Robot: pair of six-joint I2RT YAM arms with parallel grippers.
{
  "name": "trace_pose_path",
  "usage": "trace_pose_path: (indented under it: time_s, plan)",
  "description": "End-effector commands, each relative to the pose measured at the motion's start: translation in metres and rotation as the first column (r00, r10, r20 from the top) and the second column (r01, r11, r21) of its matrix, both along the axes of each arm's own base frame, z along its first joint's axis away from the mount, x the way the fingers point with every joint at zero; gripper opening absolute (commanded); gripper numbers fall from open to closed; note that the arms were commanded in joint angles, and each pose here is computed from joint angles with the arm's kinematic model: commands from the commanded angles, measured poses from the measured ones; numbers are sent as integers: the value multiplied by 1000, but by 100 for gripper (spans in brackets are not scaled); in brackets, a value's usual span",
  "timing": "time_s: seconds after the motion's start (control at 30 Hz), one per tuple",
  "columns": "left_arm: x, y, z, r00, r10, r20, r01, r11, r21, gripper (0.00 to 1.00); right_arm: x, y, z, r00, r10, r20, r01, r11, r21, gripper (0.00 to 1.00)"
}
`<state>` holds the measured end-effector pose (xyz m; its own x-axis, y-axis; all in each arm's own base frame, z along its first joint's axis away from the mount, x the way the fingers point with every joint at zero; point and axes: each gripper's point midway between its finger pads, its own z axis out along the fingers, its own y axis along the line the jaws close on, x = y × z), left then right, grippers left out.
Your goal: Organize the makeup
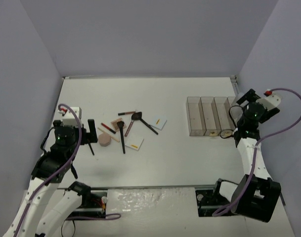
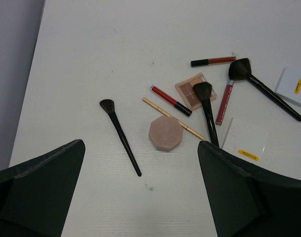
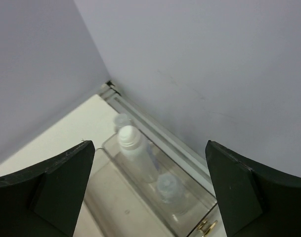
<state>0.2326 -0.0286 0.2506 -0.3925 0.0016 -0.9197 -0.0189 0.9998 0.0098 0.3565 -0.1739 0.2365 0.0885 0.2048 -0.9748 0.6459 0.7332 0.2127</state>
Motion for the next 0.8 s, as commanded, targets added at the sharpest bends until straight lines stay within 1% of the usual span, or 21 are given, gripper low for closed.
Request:
trace_pose_path:
  time_s: [0.0,0.1,0.23,0.33,0.4,0.47,0.5,0.57,0.63,0.7,0.77]
  plan:
    - [15,-5,9,1000,1,25,0,1000,-30,97,2,57,36,979,200,-22,-199,979,36,92]
    - [17,-7,10,1000,1,22,0,999,-41,97,19,121,37,893,440,-100,-437,898,50,92]
    - [19,-7,21,999,8,37,-6,998,-56,97,33,206,29,739,644,-199,-643,762,79,92]
    - [18,-3,36,998,23,65,-19,999,-51,97,40,266,1,592,754,-284,-757,642,125,91]
    - [19,1,45,996,36,86,-33,999,-39,97,45,299,-17,470,818,-332,-825,541,164,91]
    - [20,2,47,995,42,90,-39,999,-30,97,49,319,-35,373,847,-378,-861,468,198,92]
    - [22,4,48,994,50,94,-48,999,-20,97,47,333,-46,311,859,-407,-880,422,216,92]
    - [25,6,44,994,56,88,-56,998,-2,97,49,354,-68,210,862,-462,-907,348,237,93]
    - [27,6,37,995,59,80,-59,998,6,97,49,370,-98,122,859,-497,-912,295,285,93]
    - [29,6,30,996,59,73,-59,998,7,97,50,381,-116,51,863,-503,-915,243,322,94]
    - [30,3,21,998,44,50,-44,999,2,97,45,388,-144,-41,841,-540,-906,196,374,95]
